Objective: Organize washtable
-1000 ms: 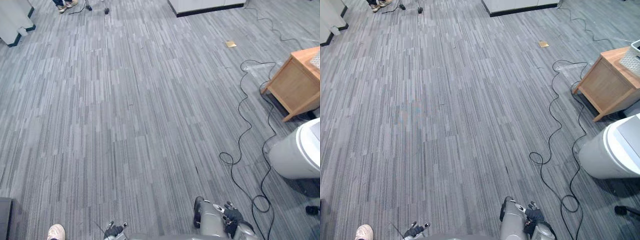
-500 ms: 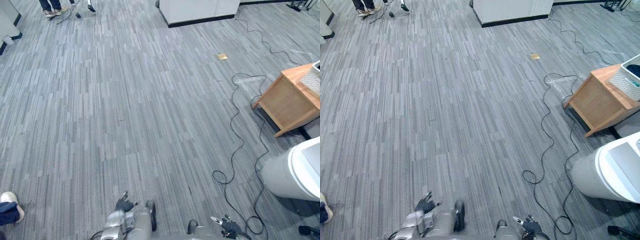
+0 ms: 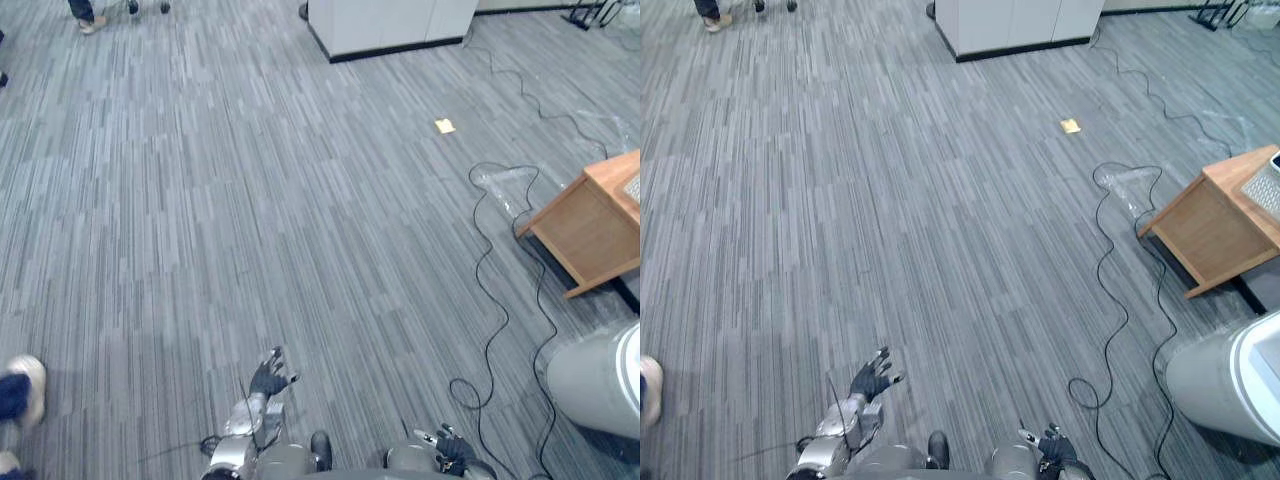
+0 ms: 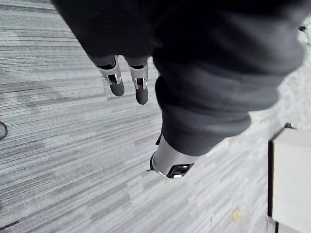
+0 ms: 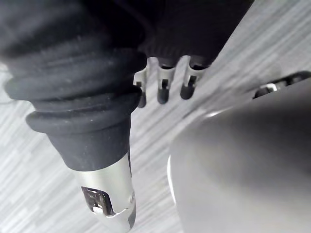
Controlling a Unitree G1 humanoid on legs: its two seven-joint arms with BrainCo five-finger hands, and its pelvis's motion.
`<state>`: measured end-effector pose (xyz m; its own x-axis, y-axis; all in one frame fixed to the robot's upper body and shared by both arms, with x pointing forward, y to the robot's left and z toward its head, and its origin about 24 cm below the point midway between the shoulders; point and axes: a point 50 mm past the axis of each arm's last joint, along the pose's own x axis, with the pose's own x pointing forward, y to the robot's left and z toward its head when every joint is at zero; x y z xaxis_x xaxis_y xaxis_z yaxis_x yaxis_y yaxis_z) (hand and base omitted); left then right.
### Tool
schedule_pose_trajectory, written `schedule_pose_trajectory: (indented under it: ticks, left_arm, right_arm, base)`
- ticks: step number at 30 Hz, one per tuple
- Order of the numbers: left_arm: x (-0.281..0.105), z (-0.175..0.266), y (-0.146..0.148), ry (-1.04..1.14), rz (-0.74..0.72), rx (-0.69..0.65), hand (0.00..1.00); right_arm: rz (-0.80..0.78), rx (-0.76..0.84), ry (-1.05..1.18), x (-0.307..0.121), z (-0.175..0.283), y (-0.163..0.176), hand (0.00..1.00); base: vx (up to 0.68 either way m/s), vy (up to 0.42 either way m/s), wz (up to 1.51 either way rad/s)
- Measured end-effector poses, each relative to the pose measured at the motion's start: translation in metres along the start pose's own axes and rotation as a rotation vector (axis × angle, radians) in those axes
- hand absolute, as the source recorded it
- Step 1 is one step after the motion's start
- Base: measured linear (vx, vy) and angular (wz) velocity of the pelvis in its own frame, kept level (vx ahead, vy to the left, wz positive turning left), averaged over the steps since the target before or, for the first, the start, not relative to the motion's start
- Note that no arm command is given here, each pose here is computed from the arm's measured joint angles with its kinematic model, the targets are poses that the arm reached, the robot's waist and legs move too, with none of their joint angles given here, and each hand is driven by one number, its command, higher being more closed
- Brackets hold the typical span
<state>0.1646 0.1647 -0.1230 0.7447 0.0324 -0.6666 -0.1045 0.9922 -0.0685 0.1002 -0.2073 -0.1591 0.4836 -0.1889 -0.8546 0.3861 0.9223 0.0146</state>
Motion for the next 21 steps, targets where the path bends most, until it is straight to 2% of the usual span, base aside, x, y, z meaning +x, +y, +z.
schedule_pose_trajectory:
  ticks: [5,7,9,14,21]
  left_arm:
    - [-0.008,-0.036,0.024,0.164,0.131,-0.086,0.00]
    - [-0.012,-0.048,0.036,0.224,0.178,-0.094,0.00]
    - [-0.021,-0.071,0.033,0.336,0.197,-0.113,0.00]
    - [-0.027,-0.080,0.038,0.362,0.280,-0.263,0.00]
    - [-0.035,-0.081,0.056,0.336,0.367,-0.322,0.00]
  right_arm:
    - [-0.034,0.039,-0.050,0.001,0.013,-0.009,0.00]
    - [-0.048,0.054,0.016,-0.001,-0.004,-0.011,0.00]
    - [-0.079,0.092,0.065,-0.005,-0.017,-0.018,0.00]
    - [-0.142,0.210,0.076,-0.006,-0.020,-0.029,0.00]
    - [-0.087,0.100,0.067,-0.003,-0.014,-0.020,0.00]
  base:
    - [0.37,-0.098,0.54]
    - [0.55,-0.204,0.92]
    - [0.63,-0.257,0.68]
    - [0.63,-0.210,0.04]
    - [0.58,-0.058,-0.12]
